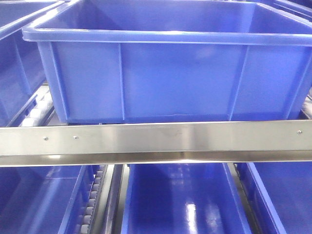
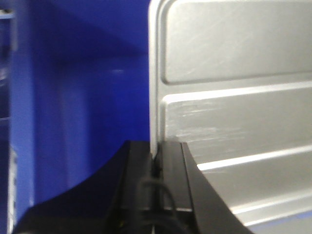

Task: Grab silver tray and place in blue box
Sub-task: 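Lower the tray into the blue bin and open both grippers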

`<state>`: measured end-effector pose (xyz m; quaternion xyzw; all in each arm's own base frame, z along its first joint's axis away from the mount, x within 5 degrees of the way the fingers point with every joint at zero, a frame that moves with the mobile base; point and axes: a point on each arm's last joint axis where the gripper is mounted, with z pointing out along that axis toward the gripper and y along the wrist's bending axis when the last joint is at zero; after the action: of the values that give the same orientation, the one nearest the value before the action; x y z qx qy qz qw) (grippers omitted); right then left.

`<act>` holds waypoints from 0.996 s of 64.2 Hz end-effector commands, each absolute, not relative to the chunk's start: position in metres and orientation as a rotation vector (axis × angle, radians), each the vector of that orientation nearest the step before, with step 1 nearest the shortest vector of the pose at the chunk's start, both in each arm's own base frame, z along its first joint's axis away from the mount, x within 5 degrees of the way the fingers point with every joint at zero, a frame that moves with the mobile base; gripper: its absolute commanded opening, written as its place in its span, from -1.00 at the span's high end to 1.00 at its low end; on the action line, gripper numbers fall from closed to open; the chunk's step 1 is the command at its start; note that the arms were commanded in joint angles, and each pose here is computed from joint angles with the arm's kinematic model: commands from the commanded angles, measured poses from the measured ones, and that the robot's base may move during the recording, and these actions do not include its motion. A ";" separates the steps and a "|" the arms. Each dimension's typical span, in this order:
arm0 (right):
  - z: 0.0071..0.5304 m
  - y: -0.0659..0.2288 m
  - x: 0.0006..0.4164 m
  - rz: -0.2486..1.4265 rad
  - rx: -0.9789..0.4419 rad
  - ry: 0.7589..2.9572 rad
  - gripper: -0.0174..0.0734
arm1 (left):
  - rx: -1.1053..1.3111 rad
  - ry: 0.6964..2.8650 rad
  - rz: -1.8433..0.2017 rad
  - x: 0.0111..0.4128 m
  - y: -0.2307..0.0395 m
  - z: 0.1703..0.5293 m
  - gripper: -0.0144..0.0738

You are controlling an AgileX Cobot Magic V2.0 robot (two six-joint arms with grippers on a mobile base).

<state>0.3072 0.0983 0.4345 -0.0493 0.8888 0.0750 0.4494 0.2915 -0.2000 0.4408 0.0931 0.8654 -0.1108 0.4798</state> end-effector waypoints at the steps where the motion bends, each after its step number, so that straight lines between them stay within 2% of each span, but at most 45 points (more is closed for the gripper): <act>1: 0.445 0.107 0.330 0.175 -0.166 2.066 0.49 | 0.216 1.987 -0.326 0.311 -0.200 0.449 0.91; 17: 0.391 0.113 0.387 0.047 -0.211 2.136 0.49 | 0.247 2.024 -0.315 0.365 -0.225 0.388 0.91; 30: 0.362 0.104 0.410 0.016 -0.182 2.197 0.45 | 0.275 2.074 -0.306 0.385 -0.240 0.350 0.87; 35: 0.360 0.099 0.412 0.013 -0.168 2.205 0.28 | 0.272 2.085 -0.306 0.388 -0.240 0.345 0.72; 39: 0.360 0.097 0.412 0.011 -0.161 2.205 0.07 | 0.251 2.085 -0.335 0.390 -0.240 0.345 0.56; 45: 0.360 0.097 0.413 0.011 -0.159 2.204 -0.31 | 0.220 2.067 -0.378 0.393 -0.237 0.347 0.22; 50: 0.360 0.097 0.412 0.012 -0.158 2.203 -0.54 | 0.209 2.057 -0.384 0.395 -0.235 0.350 0.03; 54: 0.363 0.097 0.411 0.018 -0.148 2.199 -0.63 | 0.208 2.049 -0.384 0.395 -0.234 0.353 -0.05; 64: 0.377 0.094 0.402 0.025 -0.134 2.178 -0.62 | 0.191 2.051 -0.373 0.395 -0.233 0.365 -0.06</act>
<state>0.4166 0.0993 0.3224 -0.0599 0.9233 -0.0031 0.3793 0.4026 -0.2387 0.3140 0.0837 0.8852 -0.1259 0.4399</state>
